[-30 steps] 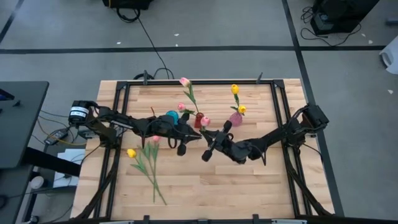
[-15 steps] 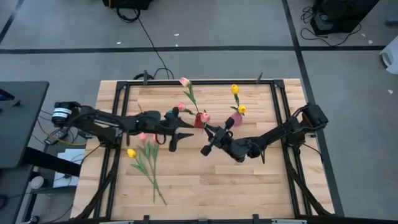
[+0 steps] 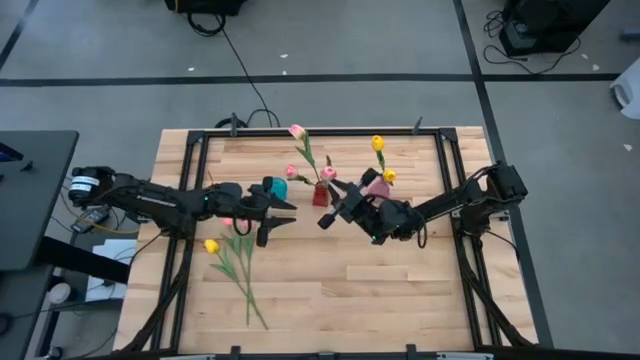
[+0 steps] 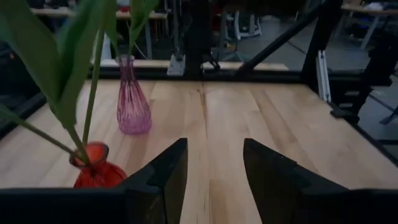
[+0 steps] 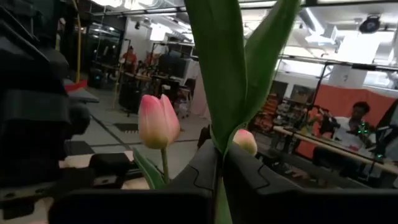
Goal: Sort flowers into vase by color
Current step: Put the pink flower into red vase
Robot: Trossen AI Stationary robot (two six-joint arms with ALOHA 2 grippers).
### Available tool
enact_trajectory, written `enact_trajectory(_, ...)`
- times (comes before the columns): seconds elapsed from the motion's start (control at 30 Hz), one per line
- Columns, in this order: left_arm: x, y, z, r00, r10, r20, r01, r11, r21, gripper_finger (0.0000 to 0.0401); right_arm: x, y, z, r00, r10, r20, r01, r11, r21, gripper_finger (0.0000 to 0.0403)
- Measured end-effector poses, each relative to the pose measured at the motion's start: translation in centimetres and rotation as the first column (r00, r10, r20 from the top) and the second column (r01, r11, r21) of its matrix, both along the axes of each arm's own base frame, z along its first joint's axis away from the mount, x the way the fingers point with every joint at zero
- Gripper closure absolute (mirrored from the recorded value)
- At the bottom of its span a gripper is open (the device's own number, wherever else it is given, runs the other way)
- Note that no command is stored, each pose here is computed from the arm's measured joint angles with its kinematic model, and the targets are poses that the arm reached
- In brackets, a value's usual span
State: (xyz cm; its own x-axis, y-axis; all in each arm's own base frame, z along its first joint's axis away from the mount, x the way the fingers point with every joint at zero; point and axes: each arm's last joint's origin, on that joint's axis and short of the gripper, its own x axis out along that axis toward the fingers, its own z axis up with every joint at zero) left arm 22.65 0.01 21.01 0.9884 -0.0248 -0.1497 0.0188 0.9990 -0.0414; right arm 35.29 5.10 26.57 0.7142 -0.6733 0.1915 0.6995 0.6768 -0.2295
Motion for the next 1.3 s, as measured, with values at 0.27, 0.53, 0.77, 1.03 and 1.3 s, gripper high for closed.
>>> enact_trajectory(0.27,-1.8,0.2,1.6,0.998,0.062,0.028,-0.062,0.998,0.018,0.0238,0.7,-2.0,-1.2,0.999,-0.015,-0.048,0.020,0.996,0.088,0.0375)
enact_trajectory(0.53,-2.7,0.3,2.2,0.993,0.109,0.033,-0.111,0.993,0.046,0.0238,0.9,-2.4,-2.1,0.998,-0.012,-0.065,0.023,0.986,0.163,0.0375)
enact_trajectory(0.77,-2.8,0.3,2.2,0.994,0.109,0.024,-0.110,0.993,0.048,0.0238,0.8,-2.0,-2.4,0.997,-0.001,-0.071,0.014,0.982,0.187,0.0375)
enact_trajectory(1.03,-2.8,0.3,2.1,0.994,0.109,0.012,-0.109,0.993,0.049,0.0238,0.8,-2.1,-3.7,0.993,-0.001,-0.118,0.032,0.964,0.264,0.0374)
enact_trajectory(1.3,-2.8,0.3,2.1,0.994,0.109,0.013,-0.109,0.993,0.049,0.0238,1.0,-4.5,-4.5,0.993,0.043,-0.110,0.001,0.930,0.366,0.0374)
